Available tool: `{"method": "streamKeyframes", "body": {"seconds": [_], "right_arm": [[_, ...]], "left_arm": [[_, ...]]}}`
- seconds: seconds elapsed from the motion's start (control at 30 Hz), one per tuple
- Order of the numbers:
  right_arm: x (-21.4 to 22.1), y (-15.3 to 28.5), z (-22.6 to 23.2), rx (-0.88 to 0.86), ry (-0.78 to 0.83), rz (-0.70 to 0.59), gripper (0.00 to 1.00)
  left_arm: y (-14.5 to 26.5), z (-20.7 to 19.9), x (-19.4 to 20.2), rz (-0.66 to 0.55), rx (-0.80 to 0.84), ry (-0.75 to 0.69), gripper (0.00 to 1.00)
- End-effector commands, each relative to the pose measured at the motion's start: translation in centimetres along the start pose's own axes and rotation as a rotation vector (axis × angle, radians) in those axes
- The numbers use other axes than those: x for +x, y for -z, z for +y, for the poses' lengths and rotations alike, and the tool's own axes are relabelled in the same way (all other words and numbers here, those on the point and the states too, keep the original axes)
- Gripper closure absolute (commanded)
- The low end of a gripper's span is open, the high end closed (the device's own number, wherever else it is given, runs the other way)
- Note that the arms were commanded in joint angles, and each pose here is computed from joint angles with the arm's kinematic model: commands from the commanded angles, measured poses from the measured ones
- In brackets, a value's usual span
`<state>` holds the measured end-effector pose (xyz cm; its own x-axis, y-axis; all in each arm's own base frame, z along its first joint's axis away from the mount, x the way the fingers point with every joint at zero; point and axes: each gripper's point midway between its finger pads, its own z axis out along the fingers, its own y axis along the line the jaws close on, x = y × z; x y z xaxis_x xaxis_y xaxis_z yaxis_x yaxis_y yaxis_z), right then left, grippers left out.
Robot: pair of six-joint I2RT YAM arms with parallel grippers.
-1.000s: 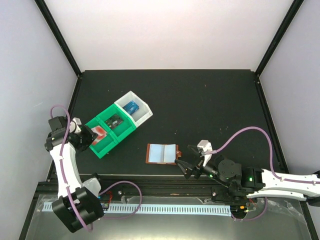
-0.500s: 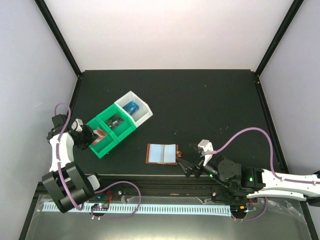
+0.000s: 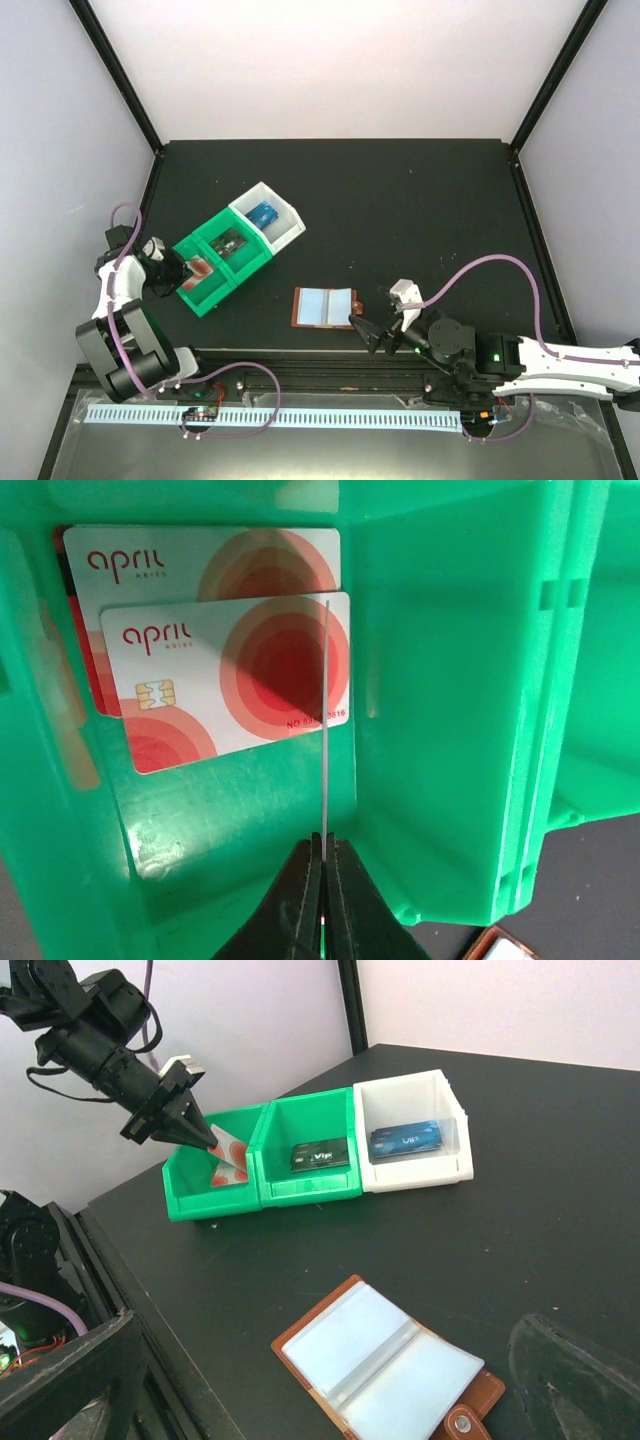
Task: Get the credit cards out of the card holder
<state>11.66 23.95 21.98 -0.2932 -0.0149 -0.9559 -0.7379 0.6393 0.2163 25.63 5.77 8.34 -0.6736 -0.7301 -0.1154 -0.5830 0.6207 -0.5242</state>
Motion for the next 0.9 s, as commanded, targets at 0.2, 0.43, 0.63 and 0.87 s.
{"method": "streamKeyframes", "body": {"seconds": [0.2,0.43,0.63,0.87], "right_arm": [[-2.7,0.4,-0.2,0.033,-0.008,-0.074,0.0],[-2.9,0.3,-0.2,0.036,-0.004,-0.072,0.0],[-2.4,0.0,-0.1,0.041,-0.002,-0.054,0.0],[-2.3,-0.1,-0.5,0.071,-0.003,-0.026,0.0]], "left_arm": [[-0.5,0.4,-2.5,-0.047,-0.03,-0.023,0.96],[-0.4,0.4,-3.1,-0.06,-0.041,-0.023,0.94],[0.2,-0.1,-3.8,-0.091,-0.035,-0.017,0.89],[1.1,-1.0,-4.6,-0.133,-0.012,-0.026,0.76]]}}
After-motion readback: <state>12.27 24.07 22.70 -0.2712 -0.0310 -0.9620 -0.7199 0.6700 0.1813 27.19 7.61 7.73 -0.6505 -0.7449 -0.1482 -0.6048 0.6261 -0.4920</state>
